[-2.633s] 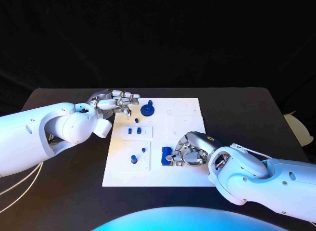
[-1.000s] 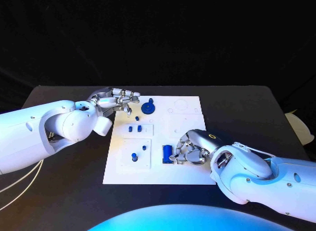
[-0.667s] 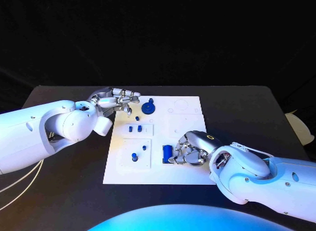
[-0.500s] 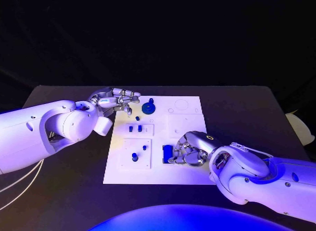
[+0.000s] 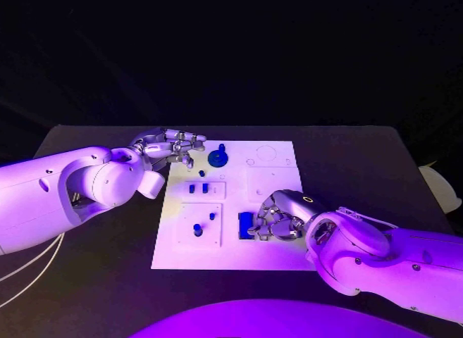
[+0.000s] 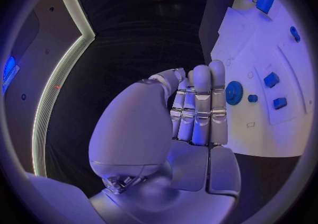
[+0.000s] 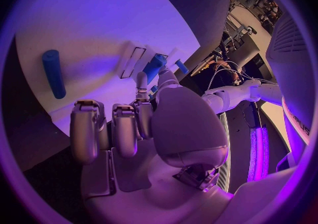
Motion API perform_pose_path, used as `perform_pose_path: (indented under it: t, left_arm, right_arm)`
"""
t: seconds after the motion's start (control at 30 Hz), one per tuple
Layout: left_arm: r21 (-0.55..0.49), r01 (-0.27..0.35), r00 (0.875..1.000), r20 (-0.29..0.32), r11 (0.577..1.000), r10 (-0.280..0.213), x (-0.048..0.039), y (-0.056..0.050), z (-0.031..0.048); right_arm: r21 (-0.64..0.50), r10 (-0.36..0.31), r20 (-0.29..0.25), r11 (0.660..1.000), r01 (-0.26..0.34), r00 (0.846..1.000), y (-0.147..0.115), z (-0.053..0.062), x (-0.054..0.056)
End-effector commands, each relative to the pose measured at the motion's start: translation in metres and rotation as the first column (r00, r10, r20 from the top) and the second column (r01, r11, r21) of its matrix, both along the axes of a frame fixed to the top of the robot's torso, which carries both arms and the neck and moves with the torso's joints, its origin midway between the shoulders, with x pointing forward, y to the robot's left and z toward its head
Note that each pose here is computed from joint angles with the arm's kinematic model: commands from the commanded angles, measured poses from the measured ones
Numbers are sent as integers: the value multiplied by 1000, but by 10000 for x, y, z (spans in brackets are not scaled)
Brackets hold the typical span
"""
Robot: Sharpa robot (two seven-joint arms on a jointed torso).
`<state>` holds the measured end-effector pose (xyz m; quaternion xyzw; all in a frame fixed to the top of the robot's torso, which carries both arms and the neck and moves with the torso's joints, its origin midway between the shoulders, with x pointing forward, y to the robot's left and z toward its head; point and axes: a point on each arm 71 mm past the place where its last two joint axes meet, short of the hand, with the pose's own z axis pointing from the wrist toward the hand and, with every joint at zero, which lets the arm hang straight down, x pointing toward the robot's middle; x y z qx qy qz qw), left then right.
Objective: Assemble the parts on the task board
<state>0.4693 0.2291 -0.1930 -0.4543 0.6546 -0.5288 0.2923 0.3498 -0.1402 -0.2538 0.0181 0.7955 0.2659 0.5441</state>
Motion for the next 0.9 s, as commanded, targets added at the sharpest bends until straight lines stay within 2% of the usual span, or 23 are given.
perform_pose_path:
  t: [0.03,0.33,0.63,0.8,0.9]
  left_arm:
    - [-12,17,1000,0,1000,-17,-8,-24,9]
    - [-11,16,1000,-1,1000,-16,-11,-14,9]
    - [-12,17,1000,0,1000,-17,-14,-13,10]
    - [-13,17,1000,1,1000,-17,-14,-15,9]
    - [-13,18,1000,1,1000,-18,-13,-15,8]
  right_arm:
    - [1,-7,27,1000,7,1000,4,17,3]
    - [3,-30,50,1000,30,998,-157,108,-15]
    - [-51,-105,87,993,109,991,-673,295,48]
    - [-97,-134,101,985,144,986,-898,315,33]
    - [-123,-144,103,980,157,984,-997,285,-2]
